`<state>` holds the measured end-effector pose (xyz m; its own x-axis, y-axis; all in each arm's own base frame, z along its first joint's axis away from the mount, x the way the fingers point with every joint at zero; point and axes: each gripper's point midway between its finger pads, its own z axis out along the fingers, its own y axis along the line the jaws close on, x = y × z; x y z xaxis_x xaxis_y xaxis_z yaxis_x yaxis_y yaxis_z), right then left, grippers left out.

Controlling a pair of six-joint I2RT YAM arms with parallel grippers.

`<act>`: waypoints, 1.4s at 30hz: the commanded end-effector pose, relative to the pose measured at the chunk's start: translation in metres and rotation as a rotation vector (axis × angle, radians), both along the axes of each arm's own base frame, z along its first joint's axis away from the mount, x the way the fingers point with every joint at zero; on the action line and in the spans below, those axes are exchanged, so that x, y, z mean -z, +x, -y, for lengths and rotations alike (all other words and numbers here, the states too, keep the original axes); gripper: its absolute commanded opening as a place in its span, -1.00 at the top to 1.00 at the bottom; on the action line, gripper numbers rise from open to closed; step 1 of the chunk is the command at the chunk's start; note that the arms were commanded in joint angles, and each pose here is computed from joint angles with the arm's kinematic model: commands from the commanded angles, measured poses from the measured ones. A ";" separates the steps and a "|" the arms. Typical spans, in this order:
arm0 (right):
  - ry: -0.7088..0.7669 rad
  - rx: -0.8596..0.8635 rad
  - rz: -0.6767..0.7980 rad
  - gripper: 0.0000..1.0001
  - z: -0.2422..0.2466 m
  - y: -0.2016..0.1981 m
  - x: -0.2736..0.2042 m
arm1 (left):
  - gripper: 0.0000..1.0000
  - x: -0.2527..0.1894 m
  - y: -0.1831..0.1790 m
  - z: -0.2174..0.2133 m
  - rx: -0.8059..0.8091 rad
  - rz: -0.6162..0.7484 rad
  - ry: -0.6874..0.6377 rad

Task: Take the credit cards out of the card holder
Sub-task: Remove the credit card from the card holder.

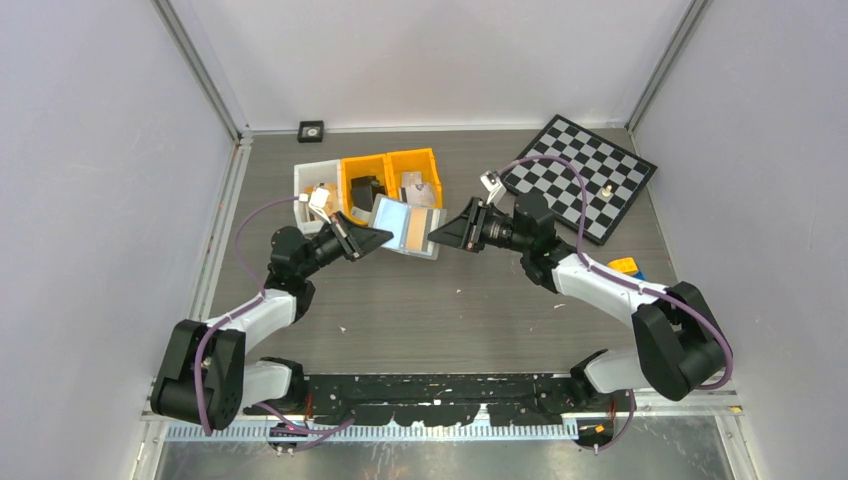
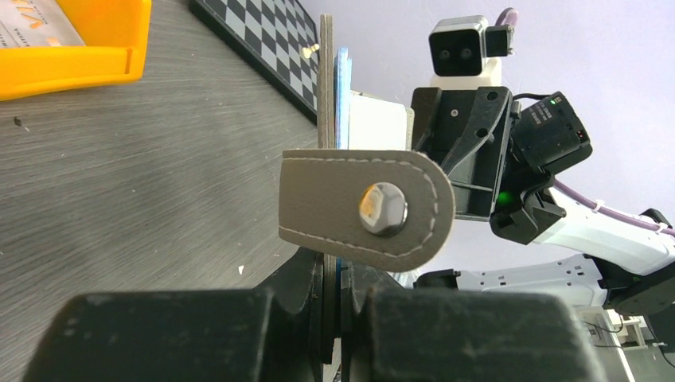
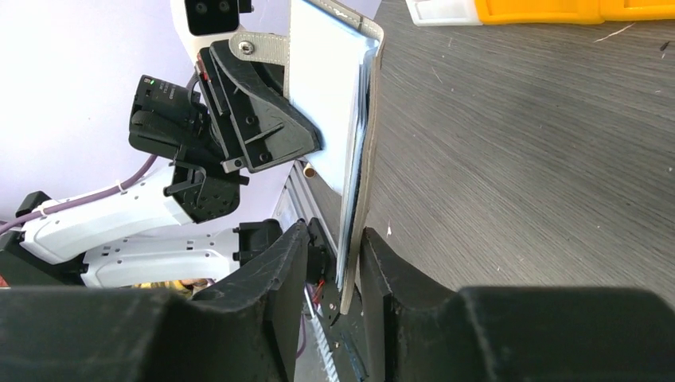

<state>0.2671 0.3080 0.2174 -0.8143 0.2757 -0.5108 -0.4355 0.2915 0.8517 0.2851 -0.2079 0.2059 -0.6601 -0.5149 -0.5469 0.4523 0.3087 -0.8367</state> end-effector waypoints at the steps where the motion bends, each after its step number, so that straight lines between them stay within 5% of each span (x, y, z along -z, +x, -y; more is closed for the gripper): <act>1: 0.035 0.007 0.090 0.36 0.000 0.000 -0.026 | 1.00 -0.012 0.002 -0.004 -0.025 0.063 0.003; 13: 0.051 -0.010 0.105 0.77 0.000 -0.003 -0.030 | 1.00 -0.010 0.003 0.000 0.008 0.047 -0.008; 22: 0.079 -0.029 0.125 0.59 -0.001 -0.008 -0.037 | 1.00 -0.005 0.003 0.007 0.045 0.026 -0.025; 42: 0.041 -0.015 0.103 0.97 -0.002 -0.004 -0.028 | 1.00 -0.008 -0.001 0.016 0.074 0.049 -0.017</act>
